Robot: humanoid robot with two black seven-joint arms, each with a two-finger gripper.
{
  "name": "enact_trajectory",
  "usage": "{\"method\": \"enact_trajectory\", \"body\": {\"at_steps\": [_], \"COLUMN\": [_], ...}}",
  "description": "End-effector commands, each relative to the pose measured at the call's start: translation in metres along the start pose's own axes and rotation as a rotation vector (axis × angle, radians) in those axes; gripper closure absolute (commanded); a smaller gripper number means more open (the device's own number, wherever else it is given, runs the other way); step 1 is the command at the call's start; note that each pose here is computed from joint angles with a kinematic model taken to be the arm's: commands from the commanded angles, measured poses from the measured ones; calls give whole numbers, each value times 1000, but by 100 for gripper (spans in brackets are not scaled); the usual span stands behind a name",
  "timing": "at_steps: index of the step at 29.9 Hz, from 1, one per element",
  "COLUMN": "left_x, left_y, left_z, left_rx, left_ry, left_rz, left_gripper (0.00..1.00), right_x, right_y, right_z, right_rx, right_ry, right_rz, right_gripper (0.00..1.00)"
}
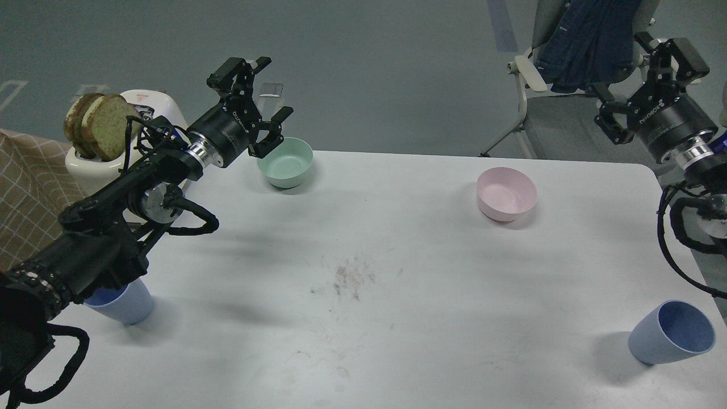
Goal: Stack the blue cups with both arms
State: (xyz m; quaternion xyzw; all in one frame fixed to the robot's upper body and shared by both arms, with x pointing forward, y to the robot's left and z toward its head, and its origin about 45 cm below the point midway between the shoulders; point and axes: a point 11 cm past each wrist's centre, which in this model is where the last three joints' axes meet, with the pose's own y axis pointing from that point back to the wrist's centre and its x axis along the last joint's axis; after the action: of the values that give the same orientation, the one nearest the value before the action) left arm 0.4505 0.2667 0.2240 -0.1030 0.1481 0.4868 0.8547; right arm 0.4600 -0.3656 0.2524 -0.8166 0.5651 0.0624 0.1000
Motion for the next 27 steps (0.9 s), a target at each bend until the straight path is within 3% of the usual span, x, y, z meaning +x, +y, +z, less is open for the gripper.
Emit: {"method": "enact_trajectory", "body": {"at_steps": [1,12,19,27], "left_x": [-4,6,8,3], "left_y": [2,5,-8,-11], "left_z": [-8,-7,25,29], "left_rx": [10,7,-53,-86], "left_ry": [19,20,-8,-13], "left_rz": [-26,9,13,-1], "left_gripper": [2,2,2,2], "right_x": [-2,-6,-2,-2], "right_y": [1,0,-1,-3], "right_z": [9,12,3,4], "right_rx": [-12,-18,-7,-10], "right_ry": [-10,-9,5,11], "right_rz": [2,-8,-5,-2], "right_gripper": [2,0,0,0]}}
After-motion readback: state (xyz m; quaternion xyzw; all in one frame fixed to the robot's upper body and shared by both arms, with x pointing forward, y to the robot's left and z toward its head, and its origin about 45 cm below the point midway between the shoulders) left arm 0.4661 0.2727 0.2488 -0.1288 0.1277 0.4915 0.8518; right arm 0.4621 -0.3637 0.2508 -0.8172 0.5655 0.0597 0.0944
